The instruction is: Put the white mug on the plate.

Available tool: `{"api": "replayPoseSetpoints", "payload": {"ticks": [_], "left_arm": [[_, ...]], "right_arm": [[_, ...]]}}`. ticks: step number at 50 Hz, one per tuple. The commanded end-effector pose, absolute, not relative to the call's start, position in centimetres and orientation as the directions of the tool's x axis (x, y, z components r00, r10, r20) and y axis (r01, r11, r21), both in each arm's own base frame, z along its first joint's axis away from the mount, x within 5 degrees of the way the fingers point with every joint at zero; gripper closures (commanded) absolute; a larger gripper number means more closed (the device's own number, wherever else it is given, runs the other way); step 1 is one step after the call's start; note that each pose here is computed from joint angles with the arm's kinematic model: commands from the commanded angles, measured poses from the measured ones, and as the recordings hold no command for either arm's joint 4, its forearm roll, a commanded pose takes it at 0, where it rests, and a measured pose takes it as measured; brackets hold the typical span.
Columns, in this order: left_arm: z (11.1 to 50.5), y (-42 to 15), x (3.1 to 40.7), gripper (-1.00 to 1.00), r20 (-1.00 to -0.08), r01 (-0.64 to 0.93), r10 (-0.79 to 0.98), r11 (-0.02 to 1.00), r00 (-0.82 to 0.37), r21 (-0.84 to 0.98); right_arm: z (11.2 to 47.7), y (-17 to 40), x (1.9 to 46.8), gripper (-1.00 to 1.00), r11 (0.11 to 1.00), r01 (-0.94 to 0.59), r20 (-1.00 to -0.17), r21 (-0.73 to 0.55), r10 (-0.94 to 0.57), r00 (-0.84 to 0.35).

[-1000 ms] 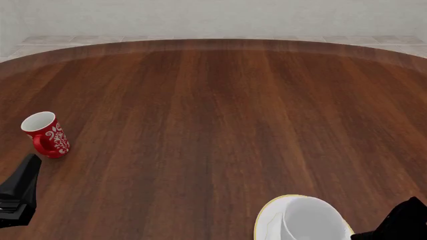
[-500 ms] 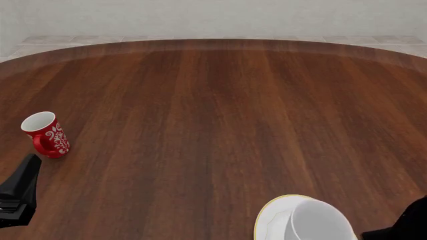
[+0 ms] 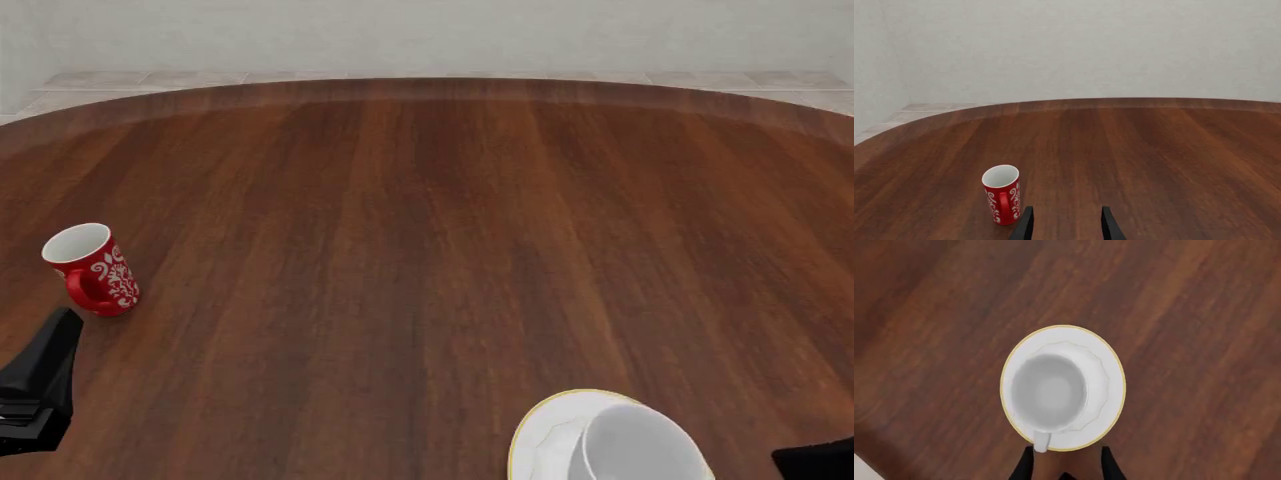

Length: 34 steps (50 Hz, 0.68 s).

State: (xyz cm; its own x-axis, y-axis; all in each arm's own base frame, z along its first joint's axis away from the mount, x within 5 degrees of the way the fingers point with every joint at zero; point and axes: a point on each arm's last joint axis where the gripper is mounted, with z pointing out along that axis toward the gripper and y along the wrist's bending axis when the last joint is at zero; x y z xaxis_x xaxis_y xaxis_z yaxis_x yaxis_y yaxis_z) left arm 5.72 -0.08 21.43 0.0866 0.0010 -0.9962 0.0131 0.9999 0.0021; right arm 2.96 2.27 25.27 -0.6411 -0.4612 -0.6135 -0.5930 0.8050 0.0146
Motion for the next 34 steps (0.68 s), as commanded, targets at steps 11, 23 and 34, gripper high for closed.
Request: {"api": "replayPoseSetpoints", "payload": {"ticks": [11, 23, 34], "left_arm": [[21.4, -0.1, 5.7, -1.00, -0.996, 0.017, 0.001, 1.000, 0.087, 0.003], [21.4, -0.1, 5.7, -1.00, -0.996, 0.017, 0.001, 1.000, 0.088, 0.003], [21.4, -0.1, 5.7, -1.00, -0.996, 0.017, 0.001, 1.000, 0.087, 0.003]], "right_arm": [[28.8, 1.5, 2.2, -1.00, 0.805, -0.592, -0.670, -0.024, -0.453, -0.588], [30.8, 1.2, 1.9, -1.00, 0.809, -0.586, -0.717, -0.055, -0.440, -0.541], [32.6, 0.8, 1.4, -1.00, 0.820, -0.569, -0.764, -0.064, -0.407, -0.500]]}}
